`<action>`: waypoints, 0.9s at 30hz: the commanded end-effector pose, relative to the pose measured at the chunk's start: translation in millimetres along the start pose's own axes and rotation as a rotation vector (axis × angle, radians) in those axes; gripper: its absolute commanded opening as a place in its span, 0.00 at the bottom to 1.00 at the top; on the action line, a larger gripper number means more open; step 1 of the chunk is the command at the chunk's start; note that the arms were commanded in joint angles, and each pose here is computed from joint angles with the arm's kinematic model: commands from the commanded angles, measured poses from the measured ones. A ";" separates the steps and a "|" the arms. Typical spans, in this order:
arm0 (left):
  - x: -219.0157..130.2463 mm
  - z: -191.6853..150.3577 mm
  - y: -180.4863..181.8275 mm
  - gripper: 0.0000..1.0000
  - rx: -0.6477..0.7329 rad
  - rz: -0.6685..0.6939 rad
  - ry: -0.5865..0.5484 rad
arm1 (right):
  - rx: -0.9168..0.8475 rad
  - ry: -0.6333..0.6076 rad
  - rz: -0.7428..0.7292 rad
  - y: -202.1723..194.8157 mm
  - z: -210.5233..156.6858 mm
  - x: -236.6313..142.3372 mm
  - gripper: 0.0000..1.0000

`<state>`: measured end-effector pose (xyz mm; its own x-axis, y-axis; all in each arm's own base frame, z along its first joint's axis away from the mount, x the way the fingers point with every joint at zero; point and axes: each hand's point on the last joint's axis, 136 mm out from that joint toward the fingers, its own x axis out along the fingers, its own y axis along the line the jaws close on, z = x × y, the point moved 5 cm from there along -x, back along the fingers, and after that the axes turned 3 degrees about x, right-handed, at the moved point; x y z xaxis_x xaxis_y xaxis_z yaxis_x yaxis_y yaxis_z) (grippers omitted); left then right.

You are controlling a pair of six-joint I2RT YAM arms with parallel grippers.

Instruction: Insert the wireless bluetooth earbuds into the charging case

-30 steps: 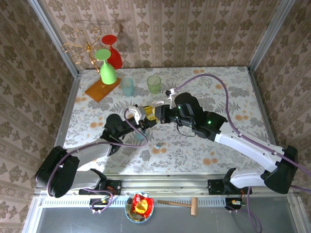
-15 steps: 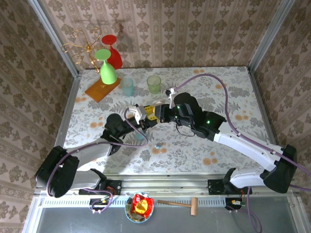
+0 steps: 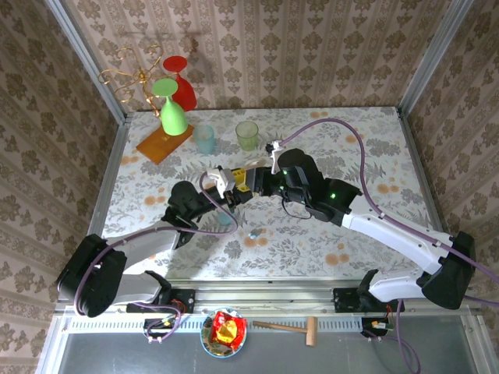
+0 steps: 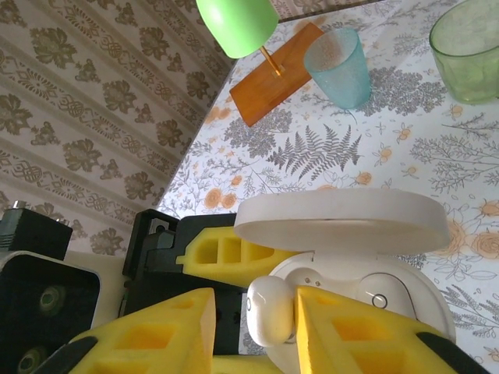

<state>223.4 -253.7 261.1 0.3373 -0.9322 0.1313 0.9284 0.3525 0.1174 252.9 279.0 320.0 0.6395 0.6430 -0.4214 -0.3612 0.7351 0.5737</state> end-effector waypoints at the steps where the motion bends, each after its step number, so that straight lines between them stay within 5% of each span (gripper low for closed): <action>1: 4.0 22.7 1.8 0.24 0.028 -0.001 -0.075 | -0.002 -0.032 -0.054 -7.4 3.6 -9.0 0.37; 10: 0.6 13.8 4.0 0.24 0.033 0.005 -0.057 | -0.016 -0.101 0.018 2.6 16.3 -39.9 0.53; 15: -7.4 8.0 -2.1 0.24 0.101 -0.042 -0.044 | -0.031 -0.125 -0.070 -4.4 33.5 -49.9 0.63; 27: -15.9 14.1 -8.7 0.24 0.195 -0.063 -0.020 | 0.017 0.148 -0.269 -31.1 38.7 -6.9 0.62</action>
<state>210.6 -243.2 264.1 0.2847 -0.9508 0.1220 0.9149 0.3075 0.2615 291.5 241.3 349.5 0.6916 0.4632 -0.5542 -0.1947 0.8584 0.4745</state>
